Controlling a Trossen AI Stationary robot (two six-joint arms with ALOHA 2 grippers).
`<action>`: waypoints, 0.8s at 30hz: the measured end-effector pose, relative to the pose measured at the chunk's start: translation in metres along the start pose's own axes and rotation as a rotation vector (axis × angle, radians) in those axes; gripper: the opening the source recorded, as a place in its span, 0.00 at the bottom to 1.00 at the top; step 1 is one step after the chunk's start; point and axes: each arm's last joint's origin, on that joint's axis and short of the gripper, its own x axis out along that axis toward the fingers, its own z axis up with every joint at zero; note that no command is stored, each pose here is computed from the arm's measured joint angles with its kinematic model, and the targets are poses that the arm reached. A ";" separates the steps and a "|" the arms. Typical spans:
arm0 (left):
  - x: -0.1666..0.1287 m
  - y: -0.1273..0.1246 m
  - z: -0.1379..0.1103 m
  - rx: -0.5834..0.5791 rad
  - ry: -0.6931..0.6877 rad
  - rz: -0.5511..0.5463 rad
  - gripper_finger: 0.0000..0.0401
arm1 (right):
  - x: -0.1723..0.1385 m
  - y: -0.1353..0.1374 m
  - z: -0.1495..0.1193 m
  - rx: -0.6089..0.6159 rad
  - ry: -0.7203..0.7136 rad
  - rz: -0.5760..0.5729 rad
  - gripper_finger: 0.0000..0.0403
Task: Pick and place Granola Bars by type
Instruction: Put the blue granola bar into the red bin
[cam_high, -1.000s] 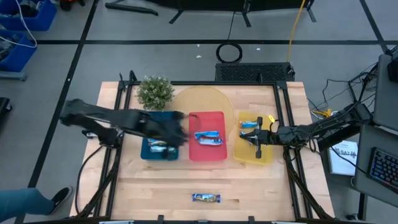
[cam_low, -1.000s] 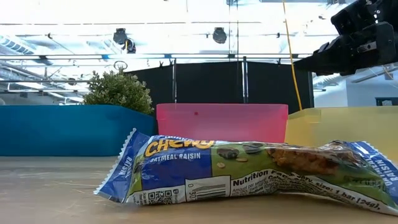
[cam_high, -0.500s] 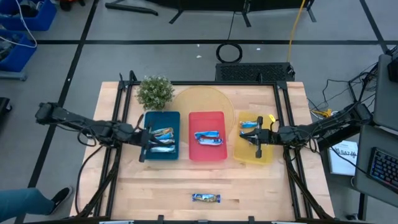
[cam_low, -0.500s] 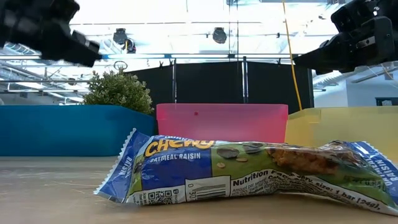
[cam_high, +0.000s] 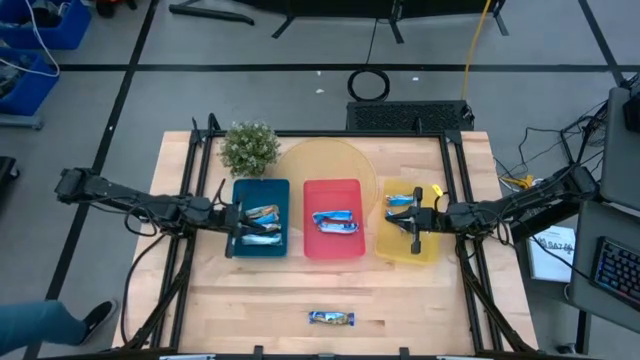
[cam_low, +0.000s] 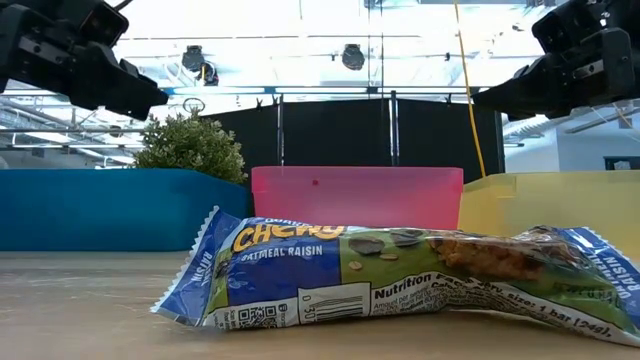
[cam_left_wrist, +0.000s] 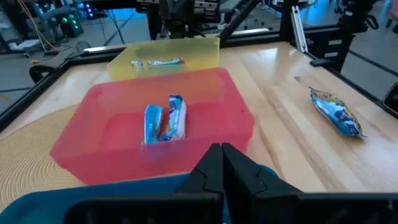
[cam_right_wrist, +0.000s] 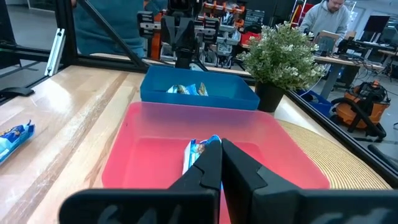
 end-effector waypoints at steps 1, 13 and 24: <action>0.000 0.000 0.000 0.002 0.000 0.000 0.01 | 0.000 0.000 0.000 0.000 0.001 0.000 0.00; 0.000 0.000 0.000 0.008 0.000 -0.001 0.02 | 0.000 0.000 0.000 -0.005 -0.004 0.000 0.00; 0.000 -0.002 0.001 0.034 -0.012 -0.085 0.02 | 0.000 0.000 0.000 -0.005 -0.004 0.000 0.00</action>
